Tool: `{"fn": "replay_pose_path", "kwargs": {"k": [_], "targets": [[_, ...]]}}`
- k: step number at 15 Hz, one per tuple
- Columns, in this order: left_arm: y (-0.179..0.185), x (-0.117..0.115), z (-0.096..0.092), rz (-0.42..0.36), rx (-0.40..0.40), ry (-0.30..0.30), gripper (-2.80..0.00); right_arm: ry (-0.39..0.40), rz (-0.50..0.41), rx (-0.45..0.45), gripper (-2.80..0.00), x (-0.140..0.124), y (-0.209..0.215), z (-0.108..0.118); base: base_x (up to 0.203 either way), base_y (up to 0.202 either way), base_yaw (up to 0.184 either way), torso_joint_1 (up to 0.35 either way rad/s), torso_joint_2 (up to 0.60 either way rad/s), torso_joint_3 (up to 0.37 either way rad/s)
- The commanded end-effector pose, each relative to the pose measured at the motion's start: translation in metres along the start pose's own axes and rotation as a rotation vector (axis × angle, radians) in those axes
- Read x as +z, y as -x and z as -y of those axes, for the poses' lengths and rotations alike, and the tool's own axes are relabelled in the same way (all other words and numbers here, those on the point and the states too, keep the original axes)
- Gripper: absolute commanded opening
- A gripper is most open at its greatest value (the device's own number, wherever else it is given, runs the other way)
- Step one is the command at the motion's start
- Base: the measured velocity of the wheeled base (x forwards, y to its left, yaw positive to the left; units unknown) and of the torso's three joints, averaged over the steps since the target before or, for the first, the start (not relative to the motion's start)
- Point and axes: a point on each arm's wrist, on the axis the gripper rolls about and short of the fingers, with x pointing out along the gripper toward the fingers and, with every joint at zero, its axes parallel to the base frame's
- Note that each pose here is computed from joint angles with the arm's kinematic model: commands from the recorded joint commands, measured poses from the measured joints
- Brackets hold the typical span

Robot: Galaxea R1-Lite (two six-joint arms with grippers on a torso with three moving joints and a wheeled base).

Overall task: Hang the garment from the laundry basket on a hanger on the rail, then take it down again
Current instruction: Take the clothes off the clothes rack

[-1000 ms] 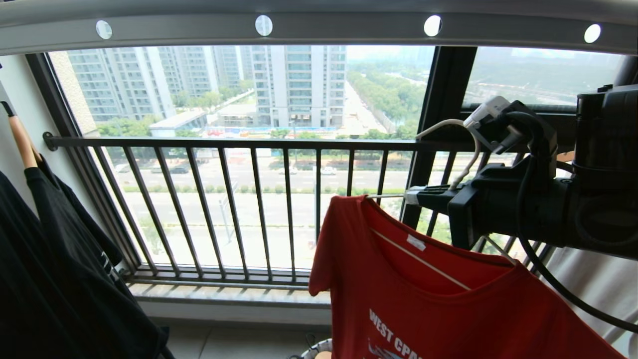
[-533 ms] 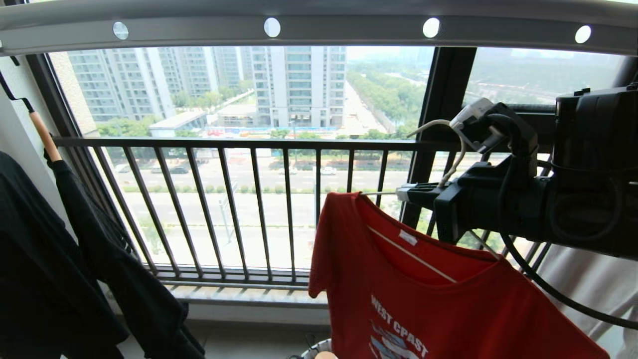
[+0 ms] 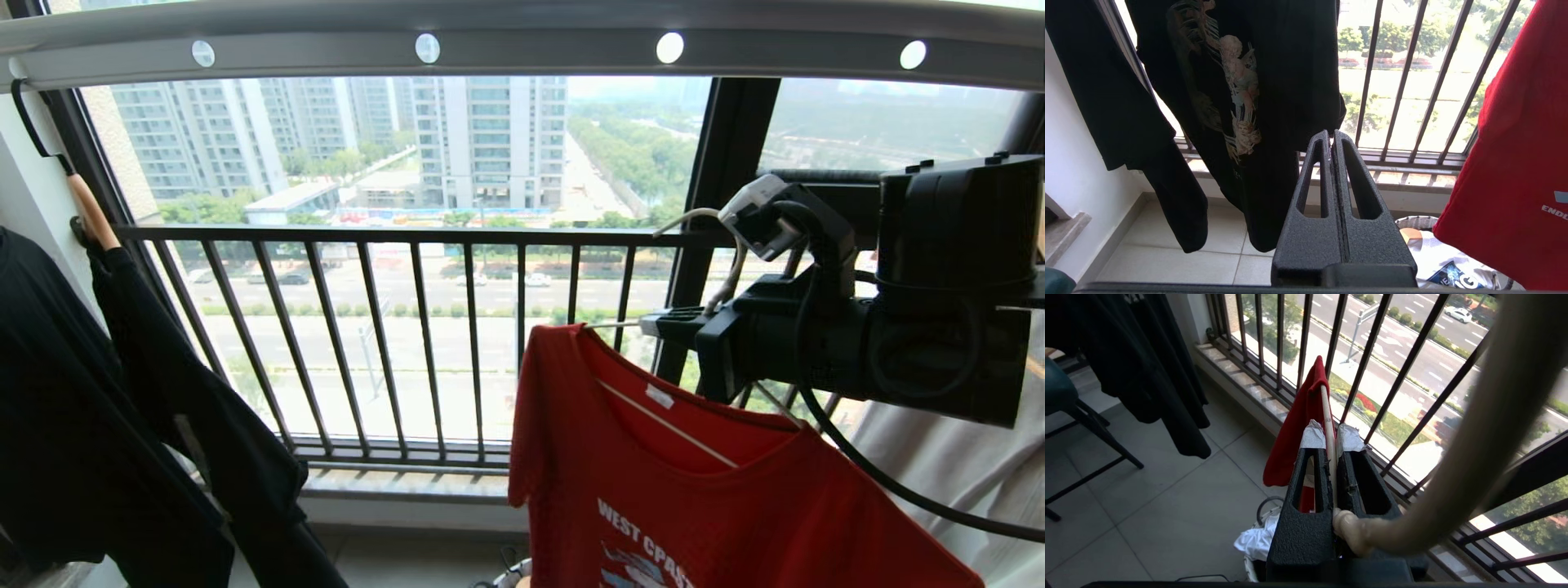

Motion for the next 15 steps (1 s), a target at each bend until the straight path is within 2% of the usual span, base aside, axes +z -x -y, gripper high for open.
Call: {"fn": "replay_pose_path", "kwargs": {"k": [1, 3, 6, 8, 10, 12, 13, 15], "targets": [[0.000, 0.001, 0.000, 0.003, 0.000, 0.000, -2.80, -0.013, 0.029, -0.001, -2.80, -0.002, -0.011, 0.001, 0.000, 0.000, 0.000, 0.000, 0.00, 0.000], [0.003, 0.021, 0.001, 0.036, -0.010, 0.005, -2.80, -0.014, 0.025, 0.001, -2.80, -0.005, -0.013, 0.000, 0.000, 0.000, 0.000, 0.000, 0.00, 0.000], [-0.009, 0.075, 0.002, -0.005, -0.028, 0.008, -2.80, -0.017, 0.012, 0.001, -2.80, -0.009, -0.020, 0.001, 0.000, 0.000, 0.000, 0.000, 0.00, 0.000], [-0.034, 0.120, 0.004, -0.054, -0.080, 0.007, -2.80, -0.017, 0.023, 0.001, -2.80, -0.009, -0.027, 0.001, 0.000, 0.000, 0.000, 0.000, 0.00, 0.000], [-0.075, 0.156, 0.014, -0.132, -0.170, 0.003, -2.80, -0.017, 0.027, 0.000, -2.80, -0.012, -0.034, 0.002, 0.000, 0.000, 0.000, 0.000, 0.00, 0.000], [-0.125, 0.180, 0.041, -0.233, -0.324, 0.024, -2.80, -0.039, 0.022, 0.000, -2.80, -0.013, -0.037, 0.002, 0.000, 0.000, 0.000, 0.000, 0.00, 0.000], [-0.150, 0.187, 0.066, -0.293, -0.421, 0.060, -2.80, -0.067, 0.030, -0.001, -2.80, -0.011, -0.039, 0.002, 0.000, 0.000, 0.000, 0.000, 0.00, 0.000], [-0.184, 0.190, 0.117, -0.398, -0.550, 0.119, -2.80, -0.103, 0.030, -0.001, -2.80, -0.008, -0.043, 0.003, 0.000, 0.000, 0.000, 0.000, 0.00, 0.000]]}}
